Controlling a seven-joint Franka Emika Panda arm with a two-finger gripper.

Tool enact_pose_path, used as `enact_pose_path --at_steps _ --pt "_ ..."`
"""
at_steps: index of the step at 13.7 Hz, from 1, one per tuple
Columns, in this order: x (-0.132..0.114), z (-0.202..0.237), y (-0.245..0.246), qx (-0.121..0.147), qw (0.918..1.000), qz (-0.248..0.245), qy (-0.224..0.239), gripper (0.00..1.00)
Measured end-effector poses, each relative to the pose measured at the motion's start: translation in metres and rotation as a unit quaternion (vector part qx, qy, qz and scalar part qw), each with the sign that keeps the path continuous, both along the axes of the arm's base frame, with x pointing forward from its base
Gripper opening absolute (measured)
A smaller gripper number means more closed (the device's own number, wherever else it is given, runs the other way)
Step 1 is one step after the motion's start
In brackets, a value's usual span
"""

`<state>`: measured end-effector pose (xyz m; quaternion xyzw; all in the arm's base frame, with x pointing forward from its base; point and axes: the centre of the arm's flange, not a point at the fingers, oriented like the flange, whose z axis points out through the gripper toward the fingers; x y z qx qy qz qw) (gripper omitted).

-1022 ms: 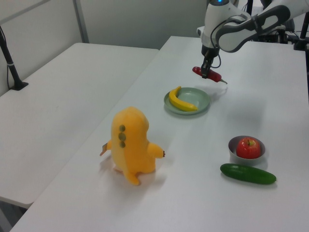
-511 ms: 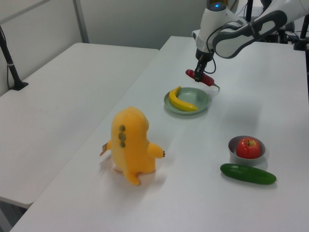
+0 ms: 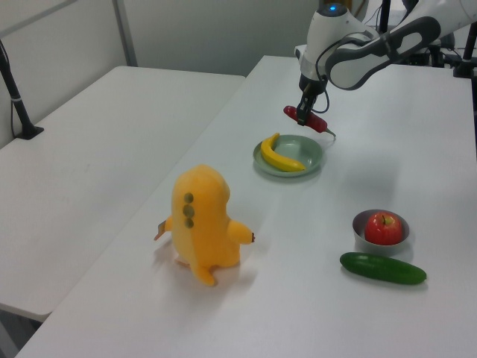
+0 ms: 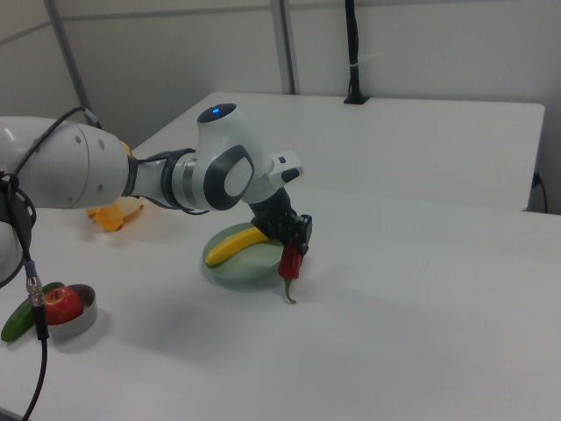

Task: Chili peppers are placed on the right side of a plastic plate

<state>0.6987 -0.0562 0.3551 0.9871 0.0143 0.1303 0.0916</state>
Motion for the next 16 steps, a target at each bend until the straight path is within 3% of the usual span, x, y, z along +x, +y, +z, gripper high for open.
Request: enact_pose_path --at_steps 1,3,4,5,8,12,16 --pt "0.0 0.0 0.0 0.0 1.0 -0.002 0.0 0.37" --pt "0.002 0.003 0.0 0.004 0.9999 -0.015 -0.006 0.55" --pt "0.003 0.004 0.0 0.005 0.9997 -0.02 -0.009 0.56" --pt "0.003 0.005 0.0 0.006 0.9997 -0.023 -0.01 0.63" --pt "0.004 0.007 0.0 0.007 0.9995 -0.026 -0.013 0.98" --pt "0.007 0.023 -0.001 0.008 0.9992 -0.03 -0.025 1.0" --pt "-0.008 0.056 -0.004 0.006 0.9991 -0.041 0.012 1.0"
